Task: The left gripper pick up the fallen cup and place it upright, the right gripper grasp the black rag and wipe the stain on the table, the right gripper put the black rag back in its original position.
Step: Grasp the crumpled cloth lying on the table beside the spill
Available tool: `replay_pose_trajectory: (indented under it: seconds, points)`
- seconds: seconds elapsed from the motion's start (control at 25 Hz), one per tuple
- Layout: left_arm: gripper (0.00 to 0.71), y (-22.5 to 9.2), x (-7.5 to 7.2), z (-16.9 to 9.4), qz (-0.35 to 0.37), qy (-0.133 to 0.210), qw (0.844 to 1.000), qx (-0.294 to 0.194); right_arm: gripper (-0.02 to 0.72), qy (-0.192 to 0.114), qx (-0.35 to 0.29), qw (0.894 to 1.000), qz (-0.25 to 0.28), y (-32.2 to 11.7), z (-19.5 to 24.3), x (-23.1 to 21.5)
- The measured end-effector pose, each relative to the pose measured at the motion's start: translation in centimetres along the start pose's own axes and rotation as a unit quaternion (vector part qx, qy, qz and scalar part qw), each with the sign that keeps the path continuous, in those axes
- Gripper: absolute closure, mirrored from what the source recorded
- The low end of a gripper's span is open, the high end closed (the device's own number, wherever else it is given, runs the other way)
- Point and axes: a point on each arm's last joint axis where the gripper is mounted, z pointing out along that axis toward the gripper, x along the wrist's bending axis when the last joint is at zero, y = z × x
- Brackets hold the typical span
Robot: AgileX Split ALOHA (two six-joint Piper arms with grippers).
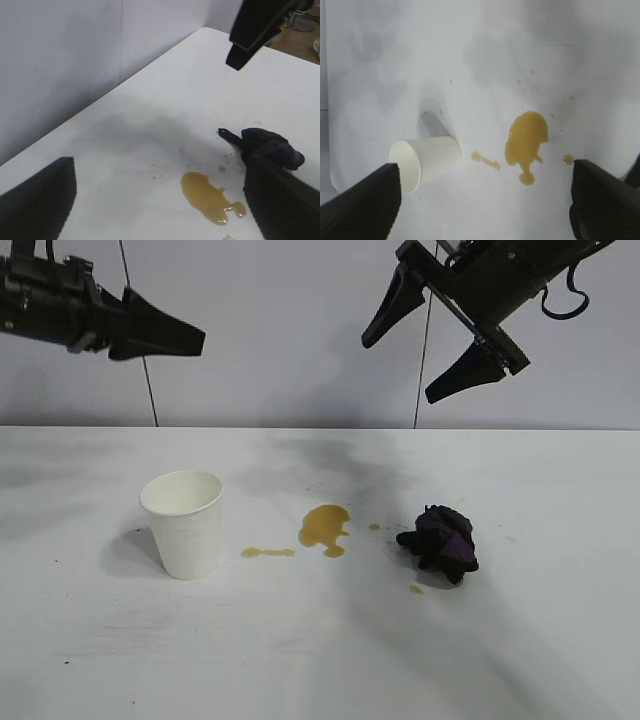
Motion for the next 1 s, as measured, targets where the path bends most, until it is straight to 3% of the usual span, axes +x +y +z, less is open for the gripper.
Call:
replay_pose_trajectory:
  seconds: [0.2,0.32,0.52,0.64,0.8,1.0]
  points:
    - [0.053,3.0,-0.5,-1.7,-0.160,-0.004,0.984,0.077,0.063,-0.008,0.019,0.999,-0.033,-0.3,0.0,-0.2]
    - [0.053,3.5,-0.6,-2.2,-0.265,0.012,0.957,0.114,0.063,-0.016,0.039,0.998,-0.049,-0.7,0.0,-0.3]
    - [0.053,3.3,-0.6,-2.4,-0.399,0.031,0.907,0.131,0.063,-0.043,0.056,0.995,-0.063,-1.0,-0.1,-0.8]
    - [0.053,3.4,-1.1,-2.4,-0.436,0.011,0.889,0.138,0.063,-0.050,0.059,0.995,-0.067,-1.0,-0.1,-1.0]
    - [0.053,3.3,-1.4,-2.5,-0.444,-0.002,0.884,0.148,0.063,-0.057,0.066,0.993,-0.079,-1.1,0.2,-0.7]
    - [0.053,3.3,-1.4,-2.5,-0.448,-0.001,0.882,0.148,0.063,-0.115,0.108,0.979,-0.131,-1.9,2.0,-0.3]
